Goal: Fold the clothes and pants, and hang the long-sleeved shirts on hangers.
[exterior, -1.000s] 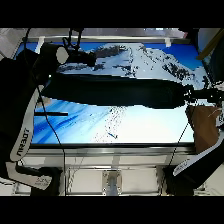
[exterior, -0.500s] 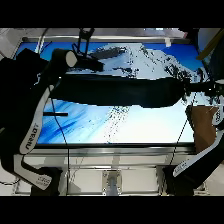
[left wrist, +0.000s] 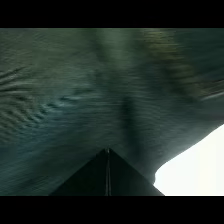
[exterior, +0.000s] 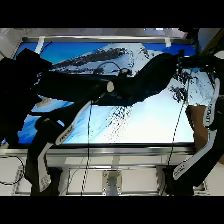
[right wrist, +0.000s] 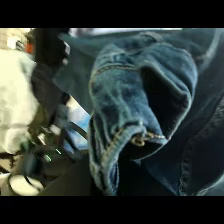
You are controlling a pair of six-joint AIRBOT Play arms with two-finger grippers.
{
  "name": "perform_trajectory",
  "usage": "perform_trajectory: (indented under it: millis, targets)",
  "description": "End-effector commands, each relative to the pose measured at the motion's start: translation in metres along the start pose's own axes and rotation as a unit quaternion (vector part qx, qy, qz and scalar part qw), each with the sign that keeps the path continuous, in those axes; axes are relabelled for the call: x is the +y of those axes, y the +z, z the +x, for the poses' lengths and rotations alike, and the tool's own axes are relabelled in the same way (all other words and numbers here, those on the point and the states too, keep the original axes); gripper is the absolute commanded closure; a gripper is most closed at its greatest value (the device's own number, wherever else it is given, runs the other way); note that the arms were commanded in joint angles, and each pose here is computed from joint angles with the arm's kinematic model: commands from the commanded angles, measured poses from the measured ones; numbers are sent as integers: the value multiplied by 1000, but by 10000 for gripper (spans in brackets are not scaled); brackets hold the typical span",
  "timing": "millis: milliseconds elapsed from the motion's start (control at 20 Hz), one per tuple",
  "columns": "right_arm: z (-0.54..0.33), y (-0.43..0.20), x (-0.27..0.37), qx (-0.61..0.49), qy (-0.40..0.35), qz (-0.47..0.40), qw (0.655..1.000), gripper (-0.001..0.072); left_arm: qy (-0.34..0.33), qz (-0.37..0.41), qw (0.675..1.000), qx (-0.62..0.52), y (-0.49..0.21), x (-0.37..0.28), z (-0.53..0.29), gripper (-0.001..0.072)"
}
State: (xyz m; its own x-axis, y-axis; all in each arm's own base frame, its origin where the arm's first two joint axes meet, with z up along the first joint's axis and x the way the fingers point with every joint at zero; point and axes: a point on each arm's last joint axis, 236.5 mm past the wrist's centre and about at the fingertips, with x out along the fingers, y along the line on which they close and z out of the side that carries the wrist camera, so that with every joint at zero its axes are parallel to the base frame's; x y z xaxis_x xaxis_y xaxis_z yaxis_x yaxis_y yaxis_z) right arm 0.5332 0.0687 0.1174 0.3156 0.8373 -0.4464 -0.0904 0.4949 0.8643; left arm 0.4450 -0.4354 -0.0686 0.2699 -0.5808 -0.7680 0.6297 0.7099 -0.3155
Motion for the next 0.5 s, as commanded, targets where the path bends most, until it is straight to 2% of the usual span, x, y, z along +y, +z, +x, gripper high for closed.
perform_trajectory:
  millis: [0,200,450]
  targets:
    - [61,-19,11,32,-50,0,998,669,-8,-22,1000,-8,-5,-9,20,691]
    - [117,-24,40,22,-52,-29,998,670,54,-14,998,35,2,65,-58,691]
    - [188,-44,78,8,-61,-79,995,670,109,-53,991,51,5,132,-209,690]
